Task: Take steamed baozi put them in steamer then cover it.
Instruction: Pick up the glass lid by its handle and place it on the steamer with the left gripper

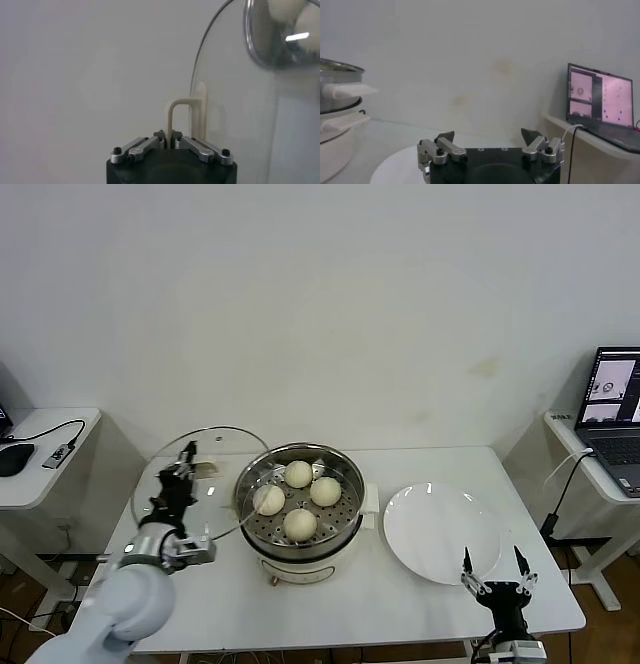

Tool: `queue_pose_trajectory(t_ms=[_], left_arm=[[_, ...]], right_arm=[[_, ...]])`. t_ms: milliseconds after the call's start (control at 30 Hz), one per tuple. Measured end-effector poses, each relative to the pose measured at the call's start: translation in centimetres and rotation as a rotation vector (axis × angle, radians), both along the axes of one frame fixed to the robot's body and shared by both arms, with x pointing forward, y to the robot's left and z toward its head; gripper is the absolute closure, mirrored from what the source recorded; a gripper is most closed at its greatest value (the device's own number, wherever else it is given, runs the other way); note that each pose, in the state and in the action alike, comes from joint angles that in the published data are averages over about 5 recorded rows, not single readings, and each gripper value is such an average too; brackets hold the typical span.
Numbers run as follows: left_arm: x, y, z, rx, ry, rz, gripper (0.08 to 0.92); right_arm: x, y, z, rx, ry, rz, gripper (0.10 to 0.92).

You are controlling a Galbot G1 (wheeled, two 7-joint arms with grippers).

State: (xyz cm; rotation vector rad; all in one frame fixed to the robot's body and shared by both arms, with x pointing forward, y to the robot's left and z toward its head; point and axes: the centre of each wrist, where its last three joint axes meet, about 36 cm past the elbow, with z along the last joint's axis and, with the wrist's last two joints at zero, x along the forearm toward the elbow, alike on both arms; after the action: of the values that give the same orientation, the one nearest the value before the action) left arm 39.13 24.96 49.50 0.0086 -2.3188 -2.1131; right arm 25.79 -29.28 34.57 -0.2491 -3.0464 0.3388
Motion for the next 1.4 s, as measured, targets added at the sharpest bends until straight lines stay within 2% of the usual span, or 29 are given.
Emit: queue_pose_trajectory(t_ms=[533,800,1033,1400], left_arm=[[2.8,-9.6,-1.3,-0.011,0.077,-0.073,0.860],[3.6,-12.4,-2.2,0.010,0.084,-0.083,0.860],[4.0,-14.0,-3.0,0.038,0.074,-0.091,0.860],[4.5,-15.1,-4.0,0.066,0.082,-0.087,0.860]], right_arm=[[0.2,0.2,-0.5,-0.036,0.023,-0.050,0.200],[0.3,0.6,-1.1,-0.040,0.036,-0.047,0.200],[0.4,0.6,-1.6,-0.038,0.048,-0.048,0.200],[0.2,0.8,-2.6,-0.043,0.076,-0.042,0.200]])
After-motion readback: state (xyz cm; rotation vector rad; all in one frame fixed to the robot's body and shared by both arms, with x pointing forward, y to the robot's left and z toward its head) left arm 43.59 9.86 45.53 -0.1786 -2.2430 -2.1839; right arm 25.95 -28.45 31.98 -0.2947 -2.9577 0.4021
